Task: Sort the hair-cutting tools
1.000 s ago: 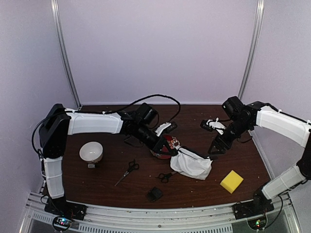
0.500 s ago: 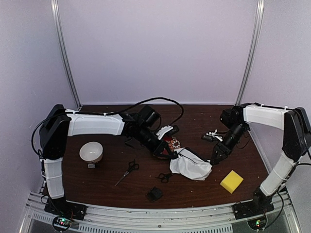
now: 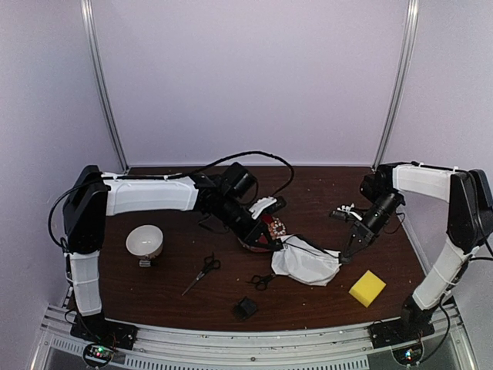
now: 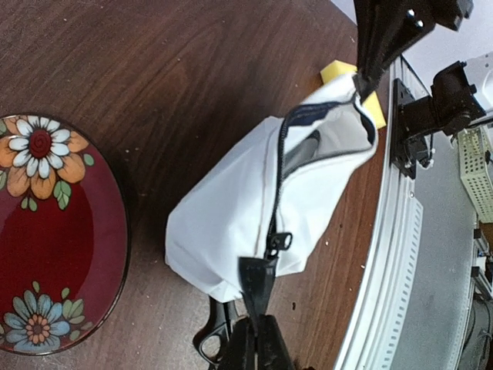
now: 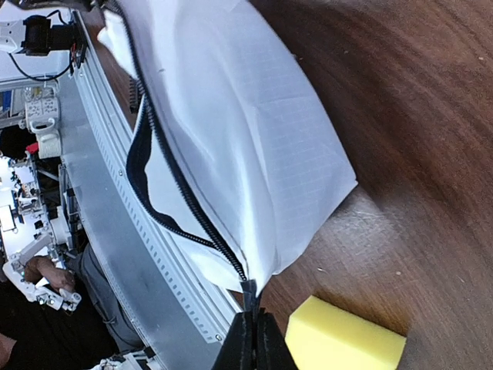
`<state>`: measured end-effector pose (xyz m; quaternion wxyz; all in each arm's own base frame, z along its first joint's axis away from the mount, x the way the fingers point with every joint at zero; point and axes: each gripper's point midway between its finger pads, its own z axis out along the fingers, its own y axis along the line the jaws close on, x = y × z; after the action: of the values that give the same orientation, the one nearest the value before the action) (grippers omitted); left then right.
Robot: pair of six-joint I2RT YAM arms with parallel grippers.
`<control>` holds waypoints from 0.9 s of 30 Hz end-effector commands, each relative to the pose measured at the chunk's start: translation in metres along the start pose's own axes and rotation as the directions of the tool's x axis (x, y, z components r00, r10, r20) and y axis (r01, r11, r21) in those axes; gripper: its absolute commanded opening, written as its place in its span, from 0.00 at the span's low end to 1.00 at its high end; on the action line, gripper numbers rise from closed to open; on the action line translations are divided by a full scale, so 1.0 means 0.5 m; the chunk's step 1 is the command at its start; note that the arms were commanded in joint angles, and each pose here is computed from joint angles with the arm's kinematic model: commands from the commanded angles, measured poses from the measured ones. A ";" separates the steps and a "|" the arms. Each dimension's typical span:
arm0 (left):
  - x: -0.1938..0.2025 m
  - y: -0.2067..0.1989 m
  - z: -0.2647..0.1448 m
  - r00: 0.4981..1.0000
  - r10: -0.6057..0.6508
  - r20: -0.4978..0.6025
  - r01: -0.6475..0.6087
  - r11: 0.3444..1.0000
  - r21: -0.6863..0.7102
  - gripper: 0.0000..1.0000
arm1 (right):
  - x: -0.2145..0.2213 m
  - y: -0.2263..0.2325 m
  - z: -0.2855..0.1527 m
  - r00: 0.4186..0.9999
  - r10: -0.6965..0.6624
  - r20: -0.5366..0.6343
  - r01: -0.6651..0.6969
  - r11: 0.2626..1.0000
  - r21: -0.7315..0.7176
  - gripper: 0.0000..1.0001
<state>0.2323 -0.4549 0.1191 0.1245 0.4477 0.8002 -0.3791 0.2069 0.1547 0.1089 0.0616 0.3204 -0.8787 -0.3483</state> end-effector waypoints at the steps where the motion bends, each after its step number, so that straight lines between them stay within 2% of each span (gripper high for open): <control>1: -0.030 -0.069 -0.014 0.996 0.083 -0.019 -0.082 0.994 0.073 0.00 | -0.008 -0.031 -0.045 0.996 0.031 0.080 -0.038 0.996 0.086 0.00; 6: -0.024 -0.111 0.025 0.994 0.012 -0.106 0.006 0.986 0.165 0.00 | -0.006 -0.049 -0.072 0.987 0.090 0.132 -0.103 0.990 0.094 0.00; 11: -0.028 -0.134 0.063 0.994 0.047 -0.101 -0.026 0.979 0.203 0.00 | 0.003 -0.070 -0.075 0.988 0.083 0.132 -0.104 0.981 0.166 0.00; 14: -0.026 -0.104 0.095 0.993 0.051 -0.104 -0.035 0.988 0.149 0.00 | 0.021 -0.090 -0.069 0.991 0.053 0.120 -0.080 0.969 0.234 0.00; 17: -0.063 -0.065 0.087 0.996 0.050 -0.067 -0.050 0.999 0.000 0.00 | 0.024 -0.100 -0.080 0.990 0.020 0.143 -0.063 0.950 0.304 0.00; 18: -0.074 -0.063 0.074 0.997 0.051 -0.063 -0.053 0.998 -0.029 0.00 | 0.020 -0.094 -0.091 0.988 0.004 0.153 -0.052 0.947 0.316 0.07; 20: -0.088 -0.070 0.046 0.997 0.054 -0.048 -0.057 0.996 -0.064 0.14 | 0.007 -0.082 -0.124 0.984 -0.048 0.171 -0.017 0.932 0.361 0.21; 22: -0.087 -0.064 0.013 0.998 0.053 -0.035 -0.058 0.988 -0.143 0.28 | -0.008 -0.073 -0.160 0.975 -0.097 0.200 0.004 0.907 0.421 0.31; 24: -0.075 -0.056 -0.031 0.999 0.041 -0.030 -0.047 0.973 -0.225 0.34 | -0.031 -0.050 -0.200 0.957 -0.151 0.250 0.022 0.891 0.454 0.39; 27: -0.018 -0.053 -0.058 0.997 0.030 -0.065 -0.047 0.960 -0.277 0.35 | -0.055 -0.012 -0.238 0.921 -0.217 0.324 0.042 0.881 0.471 0.44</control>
<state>0.2210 -0.4844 0.1372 0.1333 0.4650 0.8220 -0.3005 0.2558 0.0978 0.1561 -0.1229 0.3065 -0.9216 -0.2041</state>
